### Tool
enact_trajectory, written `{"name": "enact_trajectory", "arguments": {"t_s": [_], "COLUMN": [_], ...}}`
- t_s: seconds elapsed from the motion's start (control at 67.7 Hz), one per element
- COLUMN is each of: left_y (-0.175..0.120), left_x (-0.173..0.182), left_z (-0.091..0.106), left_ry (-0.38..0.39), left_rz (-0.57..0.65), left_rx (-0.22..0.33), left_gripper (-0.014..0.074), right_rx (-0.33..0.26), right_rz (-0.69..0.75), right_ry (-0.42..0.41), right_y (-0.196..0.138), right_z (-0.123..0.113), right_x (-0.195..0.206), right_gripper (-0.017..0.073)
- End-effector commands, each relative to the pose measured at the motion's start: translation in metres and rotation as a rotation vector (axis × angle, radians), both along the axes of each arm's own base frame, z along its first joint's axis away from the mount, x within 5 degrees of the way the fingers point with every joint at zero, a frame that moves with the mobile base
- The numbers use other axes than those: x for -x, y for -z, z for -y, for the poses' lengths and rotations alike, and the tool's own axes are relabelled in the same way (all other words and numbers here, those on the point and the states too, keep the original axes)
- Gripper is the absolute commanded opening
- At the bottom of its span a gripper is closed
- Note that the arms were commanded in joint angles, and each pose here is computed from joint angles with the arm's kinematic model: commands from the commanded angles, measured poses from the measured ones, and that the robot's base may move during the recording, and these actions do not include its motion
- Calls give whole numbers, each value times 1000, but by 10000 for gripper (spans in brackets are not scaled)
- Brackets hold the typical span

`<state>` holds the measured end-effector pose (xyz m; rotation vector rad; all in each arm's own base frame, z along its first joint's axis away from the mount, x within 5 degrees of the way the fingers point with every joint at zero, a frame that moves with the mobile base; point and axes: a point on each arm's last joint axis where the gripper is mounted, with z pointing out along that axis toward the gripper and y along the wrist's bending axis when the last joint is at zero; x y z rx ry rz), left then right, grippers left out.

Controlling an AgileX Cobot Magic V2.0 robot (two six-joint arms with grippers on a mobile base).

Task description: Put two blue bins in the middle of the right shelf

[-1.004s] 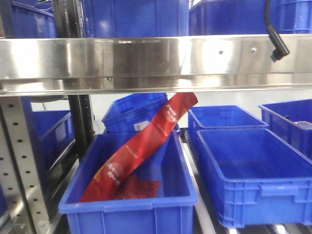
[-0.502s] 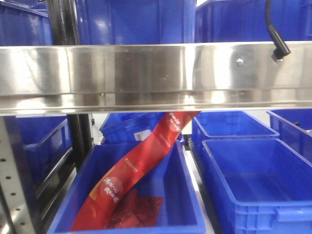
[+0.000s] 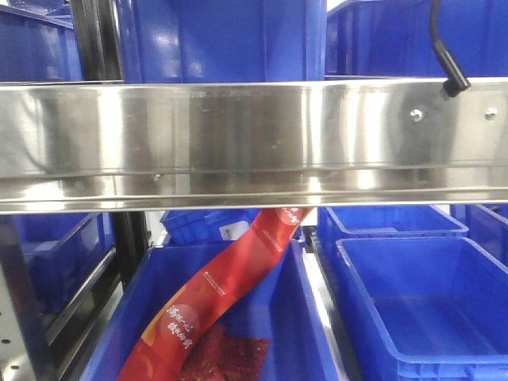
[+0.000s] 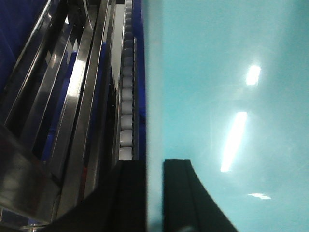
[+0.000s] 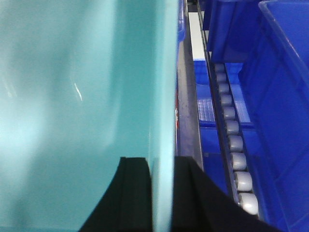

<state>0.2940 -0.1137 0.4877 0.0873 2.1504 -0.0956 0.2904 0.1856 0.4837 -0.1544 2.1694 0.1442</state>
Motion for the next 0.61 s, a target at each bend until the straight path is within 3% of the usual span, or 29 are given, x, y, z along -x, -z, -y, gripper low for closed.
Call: {"name": "enact_trajectory", "arguments": {"t_s": [0.0,0.591], "left_y": [-19,-19], "left_x": [4,4], "left_z": [1,1], "left_ry": [31,31], "left_rz": [131,131], "left_rx": [53,53], "left_gripper": [-111,-111], "right_rx": [-52,-52], "right_rz": [93,93], "right_ry": [-31,-31], "right_y": [-18,-18], "right_z": [2,2], "right_x": [6,6], "right_gripper": [-166,-166]}}
